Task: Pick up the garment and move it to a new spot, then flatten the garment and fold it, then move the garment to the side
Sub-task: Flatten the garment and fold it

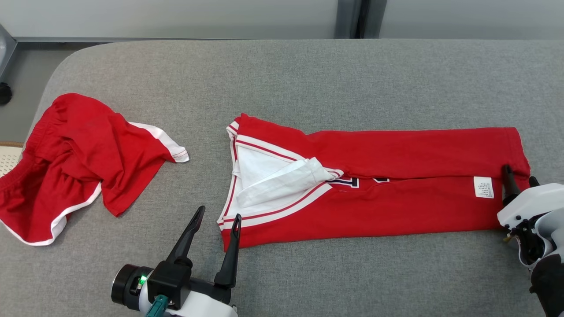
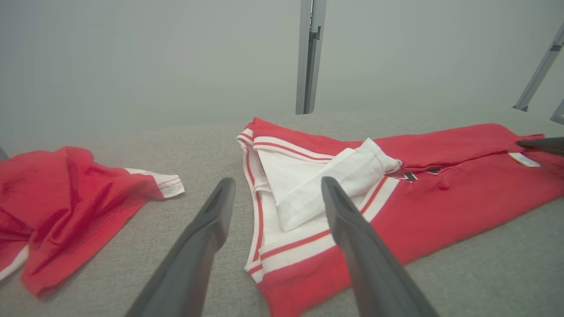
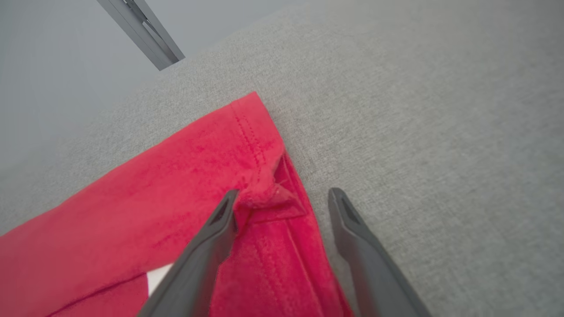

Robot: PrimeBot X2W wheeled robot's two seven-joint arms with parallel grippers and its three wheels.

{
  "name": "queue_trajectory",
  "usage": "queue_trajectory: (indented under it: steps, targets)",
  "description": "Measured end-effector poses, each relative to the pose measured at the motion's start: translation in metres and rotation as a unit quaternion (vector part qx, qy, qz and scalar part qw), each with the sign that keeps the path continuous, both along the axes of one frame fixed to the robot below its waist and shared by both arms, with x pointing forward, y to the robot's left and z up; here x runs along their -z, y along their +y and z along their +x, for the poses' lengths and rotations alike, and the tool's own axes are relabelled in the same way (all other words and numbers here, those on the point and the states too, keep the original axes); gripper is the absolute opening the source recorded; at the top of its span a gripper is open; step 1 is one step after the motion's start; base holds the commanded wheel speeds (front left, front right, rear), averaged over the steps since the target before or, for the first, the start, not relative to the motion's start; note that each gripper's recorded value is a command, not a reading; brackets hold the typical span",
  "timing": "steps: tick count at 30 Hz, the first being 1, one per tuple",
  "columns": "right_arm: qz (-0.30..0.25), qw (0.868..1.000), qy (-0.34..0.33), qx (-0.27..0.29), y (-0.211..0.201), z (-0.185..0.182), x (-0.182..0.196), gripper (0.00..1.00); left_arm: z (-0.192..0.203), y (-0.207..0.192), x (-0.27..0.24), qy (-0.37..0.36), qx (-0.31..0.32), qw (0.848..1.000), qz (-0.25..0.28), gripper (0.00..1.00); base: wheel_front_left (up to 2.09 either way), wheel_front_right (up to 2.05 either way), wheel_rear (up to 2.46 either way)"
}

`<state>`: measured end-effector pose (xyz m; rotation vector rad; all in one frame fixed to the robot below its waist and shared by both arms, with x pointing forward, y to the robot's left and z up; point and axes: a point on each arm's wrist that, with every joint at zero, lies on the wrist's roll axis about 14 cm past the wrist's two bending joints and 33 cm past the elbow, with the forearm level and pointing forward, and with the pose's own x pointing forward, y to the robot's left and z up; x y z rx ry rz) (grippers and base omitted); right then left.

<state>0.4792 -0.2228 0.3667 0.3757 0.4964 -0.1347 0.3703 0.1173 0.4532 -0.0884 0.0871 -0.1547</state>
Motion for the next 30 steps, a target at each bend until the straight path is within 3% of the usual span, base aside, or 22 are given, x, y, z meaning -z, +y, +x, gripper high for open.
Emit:
queue_trajectory:
  steps: [3, 5, 6, 8, 15, 30]
  targets:
    - [0.007, 1.0, 0.013, -0.005, 0.005, -0.004, 0.003, 0.96, 0.0, -0.002, -0.002, -0.002, 0.002, 1.0, -0.003, 0.98, 0.0, 0.0, 0.0]
    - [0.009, 1.0, 0.016, -0.006, 0.007, -0.007, 0.003, 0.47, 0.0, -0.004, -0.003, -0.004, 0.004, 1.0, -0.006, 0.96, 0.0, 0.0, 0.0]
    - [0.009, 1.0, 0.017, -0.006, 0.007, -0.008, 0.003, 0.37, 0.0, -0.005, -0.004, -0.005, 0.005, 1.0, -0.007, 0.96, 0.0, 0.0, 0.0]
    - [0.011, 1.0, 0.018, -0.007, 0.009, -0.009, 0.003, 0.0, 0.001, -0.006, -0.006, -0.008, 0.008, 1.0, -0.007, 0.95, 0.0, 0.0, 0.0]
    - [0.002, 1.0, 0.005, 0.0, 0.001, -0.009, -0.003, 0.0, 0.002, -0.007, -0.007, -0.011, 0.01, 1.0, -0.008, 0.94, 0.0, 0.0, 0.0]
    - [-0.057, 0.997, -0.052, 0.031, -0.062, -0.004, -0.047, 0.0, 0.005, -0.016, -0.015, -0.024, 0.028, 0.999, -0.005, 1.0, 0.0, 0.0, 0.0]
